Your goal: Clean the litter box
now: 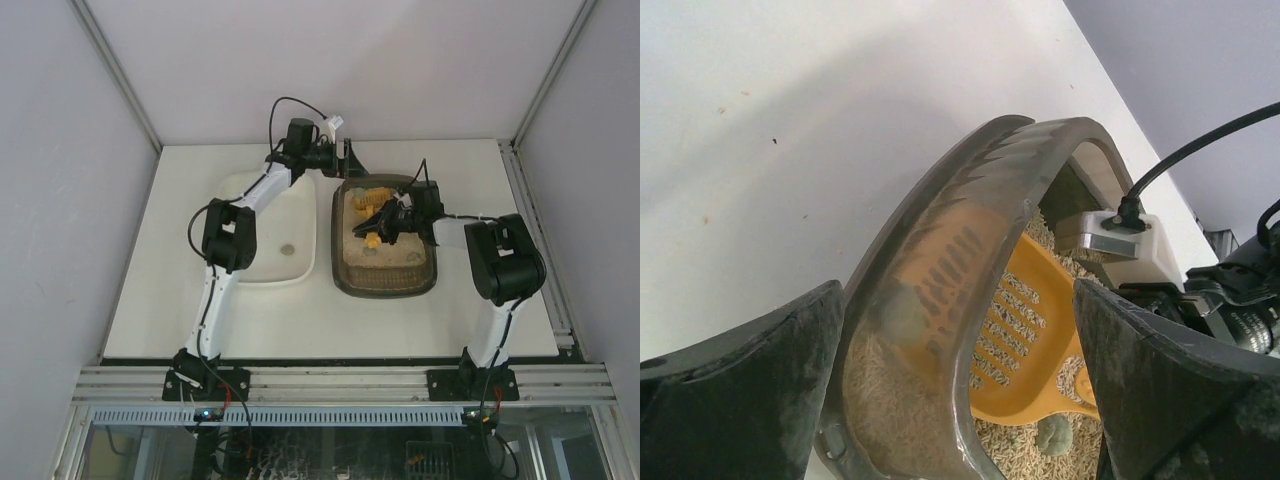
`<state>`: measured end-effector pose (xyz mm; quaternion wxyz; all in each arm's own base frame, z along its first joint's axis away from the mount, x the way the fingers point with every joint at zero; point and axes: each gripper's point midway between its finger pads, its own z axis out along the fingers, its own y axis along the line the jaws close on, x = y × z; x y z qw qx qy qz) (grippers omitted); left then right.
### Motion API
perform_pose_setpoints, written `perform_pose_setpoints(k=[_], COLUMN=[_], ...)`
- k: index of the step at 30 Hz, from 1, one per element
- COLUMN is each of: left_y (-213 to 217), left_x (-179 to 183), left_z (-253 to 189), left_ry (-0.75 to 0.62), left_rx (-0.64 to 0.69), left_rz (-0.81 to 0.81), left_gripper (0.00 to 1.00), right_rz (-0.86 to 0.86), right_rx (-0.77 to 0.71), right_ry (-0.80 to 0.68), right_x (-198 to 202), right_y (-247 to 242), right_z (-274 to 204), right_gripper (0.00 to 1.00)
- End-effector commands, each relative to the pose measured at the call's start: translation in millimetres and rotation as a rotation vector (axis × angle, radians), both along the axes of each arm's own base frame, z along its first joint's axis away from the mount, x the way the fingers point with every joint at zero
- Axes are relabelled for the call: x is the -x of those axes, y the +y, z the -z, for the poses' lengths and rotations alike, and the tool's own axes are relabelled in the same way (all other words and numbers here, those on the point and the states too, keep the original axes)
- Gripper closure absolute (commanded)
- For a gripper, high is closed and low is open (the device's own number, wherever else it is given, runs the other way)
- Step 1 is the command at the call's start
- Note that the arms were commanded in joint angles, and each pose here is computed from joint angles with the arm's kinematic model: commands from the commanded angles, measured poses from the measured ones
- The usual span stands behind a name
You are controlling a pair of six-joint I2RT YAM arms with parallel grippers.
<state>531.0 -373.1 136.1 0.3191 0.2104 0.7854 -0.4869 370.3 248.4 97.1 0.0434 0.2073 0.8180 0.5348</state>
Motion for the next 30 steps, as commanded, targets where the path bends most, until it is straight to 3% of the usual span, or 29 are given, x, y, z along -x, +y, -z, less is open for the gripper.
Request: perform_pose_setpoints(k=[1, 11, 26, 30], left_y=[-1, 0, 6, 5], left_x=[6, 9, 15, 15], left_z=[-29, -32, -31, -35], left_ry=[-0.085, -0.083, -0.091, -0.088], left_rx=[0.007, 0.005, -0.022, -0.014], left_rz=[0.031, 0.036, 0.027, 0.029], left_gripper=[0.0, 0.0, 0.0, 0.0], right_rz=[-0.005, 0.002, -0.006, 0.005], right_rx=[-0.152, -0.22, -0.18, -0.11], right_ry=[-0.168, -0.281, -0.285, -0.299], right_x=[-3, 7, 7, 9], right_y=[2, 1, -1, -5], right_z=[-34, -32, -12, -6], right_gripper=[1.0, 1.0, 1.0, 1.0])
